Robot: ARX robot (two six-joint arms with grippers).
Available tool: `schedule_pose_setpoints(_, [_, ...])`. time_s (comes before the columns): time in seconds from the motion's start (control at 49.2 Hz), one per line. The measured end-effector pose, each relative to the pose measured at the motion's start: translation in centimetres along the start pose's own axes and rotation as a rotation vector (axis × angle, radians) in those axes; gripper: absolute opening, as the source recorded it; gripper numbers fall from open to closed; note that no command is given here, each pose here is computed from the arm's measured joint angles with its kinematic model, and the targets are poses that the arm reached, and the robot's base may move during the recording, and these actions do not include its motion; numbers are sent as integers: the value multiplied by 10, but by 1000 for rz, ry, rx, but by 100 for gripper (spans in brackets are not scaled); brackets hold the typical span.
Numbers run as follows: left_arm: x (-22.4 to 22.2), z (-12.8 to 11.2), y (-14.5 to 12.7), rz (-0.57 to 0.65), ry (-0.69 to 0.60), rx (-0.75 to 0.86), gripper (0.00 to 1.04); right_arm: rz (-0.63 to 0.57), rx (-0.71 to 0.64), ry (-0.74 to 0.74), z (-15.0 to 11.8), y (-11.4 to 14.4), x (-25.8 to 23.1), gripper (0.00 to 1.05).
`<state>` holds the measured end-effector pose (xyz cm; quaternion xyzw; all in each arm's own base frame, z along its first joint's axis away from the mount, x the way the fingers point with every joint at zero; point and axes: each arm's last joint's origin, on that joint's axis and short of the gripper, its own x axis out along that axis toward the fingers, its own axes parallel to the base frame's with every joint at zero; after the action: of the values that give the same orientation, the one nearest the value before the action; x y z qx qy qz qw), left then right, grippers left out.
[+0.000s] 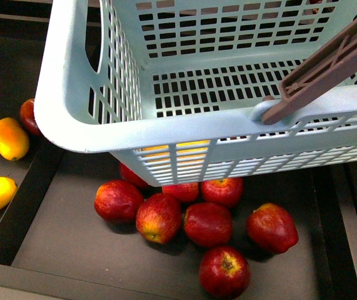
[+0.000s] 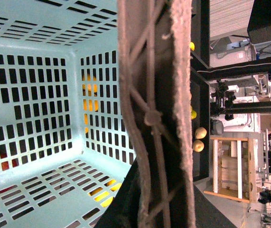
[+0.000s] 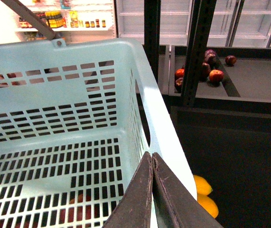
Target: Pick lemon and mango into basket
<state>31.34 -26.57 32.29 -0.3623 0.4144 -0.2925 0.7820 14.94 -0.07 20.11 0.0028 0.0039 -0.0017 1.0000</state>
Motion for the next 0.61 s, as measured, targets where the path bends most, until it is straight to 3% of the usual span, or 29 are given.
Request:
schedule_pose_setpoints(0.244, [0,0,0,2,-3,2,6,-1,0,0,-16,0,-15,2])
schedule_pose_setpoints(0.386, [0,0,0,1,-2,2,6,0,-2,-5,-16,0,-17,33])
schedule_pose_setpoints(0.508, [0,0,0,1,-1,2,6,0,-1,-5,-16,0,-17,50])
schedule_pose_setpoints(0.609, [0,0,0,2,-3,2,6,0,-2,-5,-16,0,-17,71])
